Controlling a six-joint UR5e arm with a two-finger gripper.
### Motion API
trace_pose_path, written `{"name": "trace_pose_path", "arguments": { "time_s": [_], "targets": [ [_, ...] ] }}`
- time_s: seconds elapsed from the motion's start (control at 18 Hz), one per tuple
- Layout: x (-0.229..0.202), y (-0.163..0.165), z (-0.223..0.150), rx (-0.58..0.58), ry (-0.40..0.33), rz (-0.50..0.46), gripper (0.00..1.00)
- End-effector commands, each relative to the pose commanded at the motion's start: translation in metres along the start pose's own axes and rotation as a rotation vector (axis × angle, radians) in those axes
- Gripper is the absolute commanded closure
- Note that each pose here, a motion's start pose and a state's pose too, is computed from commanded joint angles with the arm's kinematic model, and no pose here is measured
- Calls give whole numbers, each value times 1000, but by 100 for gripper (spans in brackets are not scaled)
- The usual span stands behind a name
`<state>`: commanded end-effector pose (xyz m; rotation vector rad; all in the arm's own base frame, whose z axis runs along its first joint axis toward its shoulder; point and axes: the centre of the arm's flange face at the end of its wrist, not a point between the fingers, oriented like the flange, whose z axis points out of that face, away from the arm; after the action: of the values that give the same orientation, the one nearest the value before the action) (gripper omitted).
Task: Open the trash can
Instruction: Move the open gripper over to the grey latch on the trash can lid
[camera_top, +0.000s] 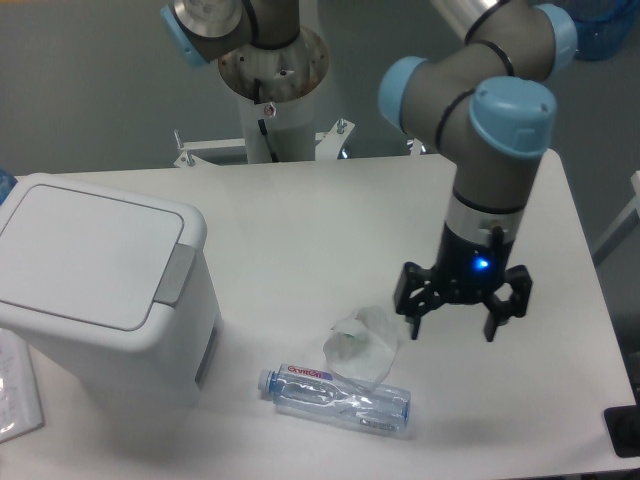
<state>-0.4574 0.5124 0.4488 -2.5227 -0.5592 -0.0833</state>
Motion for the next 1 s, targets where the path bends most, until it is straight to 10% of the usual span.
{"name": "trace_pose_path", "arguments": {
  "time_s": [1.0],
  "targets": [
    [157, 22, -11, 39, 195, 117, 0]
  ]
}}
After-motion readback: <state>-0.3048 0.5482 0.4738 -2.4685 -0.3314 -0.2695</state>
